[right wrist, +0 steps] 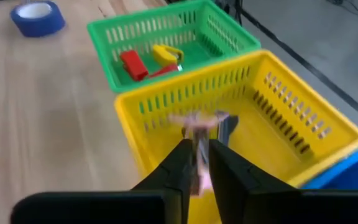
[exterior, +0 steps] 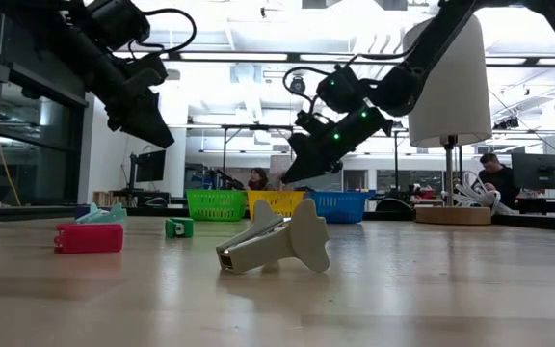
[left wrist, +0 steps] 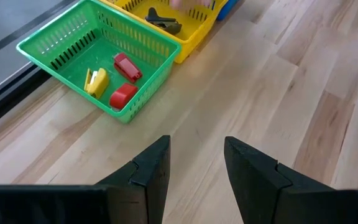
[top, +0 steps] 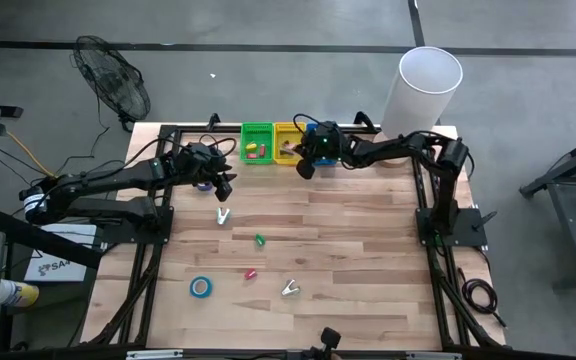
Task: Pick and place Stapler, Stapler remover, tape
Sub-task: Put the pink staple remover into the yellow bin, then put the gray staple remover into the yellow bin
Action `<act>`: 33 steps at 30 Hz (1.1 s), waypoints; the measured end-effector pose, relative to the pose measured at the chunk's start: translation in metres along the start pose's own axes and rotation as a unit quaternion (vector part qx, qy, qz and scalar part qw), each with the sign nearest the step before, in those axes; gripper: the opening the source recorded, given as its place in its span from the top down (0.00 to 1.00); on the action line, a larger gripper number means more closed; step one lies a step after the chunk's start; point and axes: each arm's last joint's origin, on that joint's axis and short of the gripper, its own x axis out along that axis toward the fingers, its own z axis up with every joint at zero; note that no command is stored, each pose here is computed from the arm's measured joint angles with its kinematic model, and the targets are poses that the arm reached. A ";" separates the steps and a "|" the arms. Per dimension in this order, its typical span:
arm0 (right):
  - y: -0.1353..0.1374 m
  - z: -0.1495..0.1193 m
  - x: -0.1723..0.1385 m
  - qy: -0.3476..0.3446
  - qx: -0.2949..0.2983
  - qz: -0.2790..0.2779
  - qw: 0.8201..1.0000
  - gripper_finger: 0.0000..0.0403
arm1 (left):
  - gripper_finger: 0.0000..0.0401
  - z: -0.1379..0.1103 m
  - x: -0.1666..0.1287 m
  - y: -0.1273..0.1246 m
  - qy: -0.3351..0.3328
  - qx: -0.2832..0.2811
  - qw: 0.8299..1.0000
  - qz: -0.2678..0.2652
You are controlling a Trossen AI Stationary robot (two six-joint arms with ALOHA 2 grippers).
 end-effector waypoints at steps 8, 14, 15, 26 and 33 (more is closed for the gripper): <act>-0.001 -0.003 0.000 0.019 0.007 -0.017 1.000 0.75 | 0.63 0.000 0.000 0.000 0.001 0.000 1.000 -0.004; 0.001 0.008 -0.010 0.001 0.002 -0.011 1.000 0.69 | 0.63 0.000 0.000 0.000 0.003 0.000 1.000 -0.004; 0.001 0.011 -0.012 -0.002 0.002 -0.007 1.000 0.68 | 0.63 0.000 0.000 0.000 0.003 0.000 1.000 -0.004; 0.035 0.031 -0.046 0.014 -0.073 0.074 0.994 0.67 | 0.63 -0.001 0.000 0.000 0.003 0.008 1.000 -0.004; 0.084 0.021 -0.057 0.064 -0.172 0.134 0.974 0.67 | 0.63 -0.001 0.000 0.000 0.004 0.008 1.000 -0.004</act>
